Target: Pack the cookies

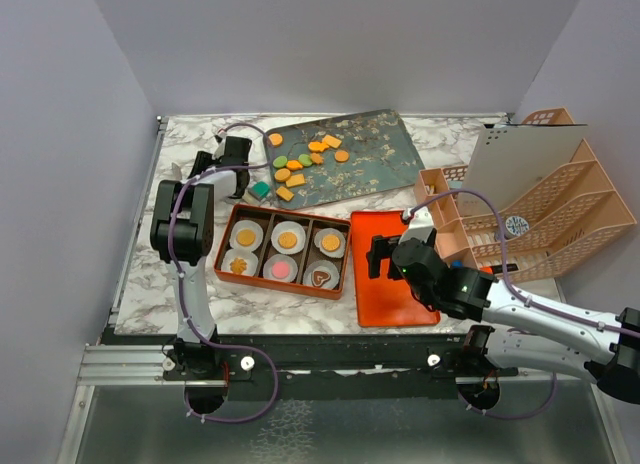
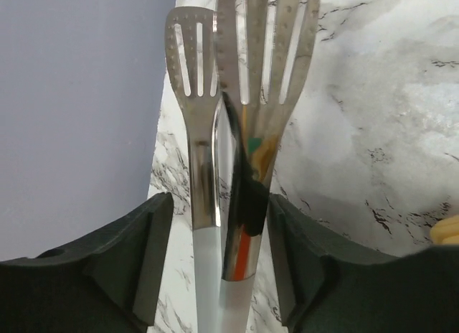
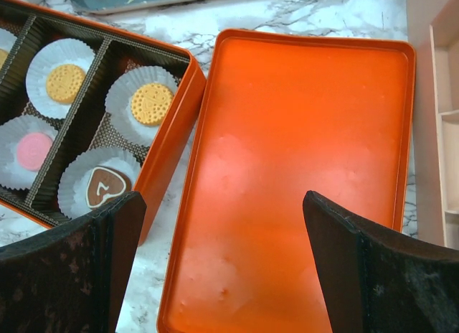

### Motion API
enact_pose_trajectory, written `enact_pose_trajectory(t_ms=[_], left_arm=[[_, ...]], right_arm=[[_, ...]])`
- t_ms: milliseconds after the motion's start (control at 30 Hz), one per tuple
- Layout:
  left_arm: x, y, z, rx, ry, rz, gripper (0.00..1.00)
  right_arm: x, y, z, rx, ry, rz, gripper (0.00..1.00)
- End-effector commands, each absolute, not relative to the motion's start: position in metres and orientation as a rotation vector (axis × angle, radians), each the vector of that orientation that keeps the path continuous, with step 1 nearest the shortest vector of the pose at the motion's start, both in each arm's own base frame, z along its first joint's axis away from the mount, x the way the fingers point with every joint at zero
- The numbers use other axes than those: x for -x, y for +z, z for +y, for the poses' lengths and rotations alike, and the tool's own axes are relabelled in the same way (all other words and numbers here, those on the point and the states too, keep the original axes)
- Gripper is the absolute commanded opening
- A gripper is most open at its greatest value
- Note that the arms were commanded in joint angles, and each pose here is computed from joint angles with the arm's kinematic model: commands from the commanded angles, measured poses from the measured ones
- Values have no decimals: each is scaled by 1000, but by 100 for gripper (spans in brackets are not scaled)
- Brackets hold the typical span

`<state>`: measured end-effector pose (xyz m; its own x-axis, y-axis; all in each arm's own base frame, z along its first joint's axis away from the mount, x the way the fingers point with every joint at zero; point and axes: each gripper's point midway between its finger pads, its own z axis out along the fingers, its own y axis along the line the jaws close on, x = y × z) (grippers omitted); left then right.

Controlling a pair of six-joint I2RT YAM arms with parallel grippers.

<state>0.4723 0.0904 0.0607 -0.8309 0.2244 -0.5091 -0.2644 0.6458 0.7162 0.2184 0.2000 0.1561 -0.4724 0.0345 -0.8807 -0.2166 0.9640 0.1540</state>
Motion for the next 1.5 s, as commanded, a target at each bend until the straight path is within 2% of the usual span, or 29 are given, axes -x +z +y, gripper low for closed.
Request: enact_pose_trajectory(t_ms=[0, 200, 500, 733, 1000, 1133, 1467], left_arm=[[-478, 94, 87, 122, 1038, 2248, 65], [-477, 106, 85, 149, 998, 2234, 78], [-477, 132, 67, 211, 801, 2235, 84], [-462, 190, 32, 285, 449, 2172, 85], [-409, 245, -7, 278, 100, 2034, 89], [-381, 242, -13, 268, 37, 1989, 95], [-340, 238, -27, 220, -40, 1937, 96]], right_arm=[[-209, 141, 197, 142, 278, 2115, 100], [-201, 129, 200, 167, 268, 2194, 100], [-189, 111, 213, 224, 289, 2305, 99], [-182, 90, 222, 265, 267, 2401, 95], [-183, 77, 245, 313, 297, 2452, 87], [-186, 70, 255, 320, 298, 2474, 78], [-193, 49, 269, 246, 235, 2539, 54]])
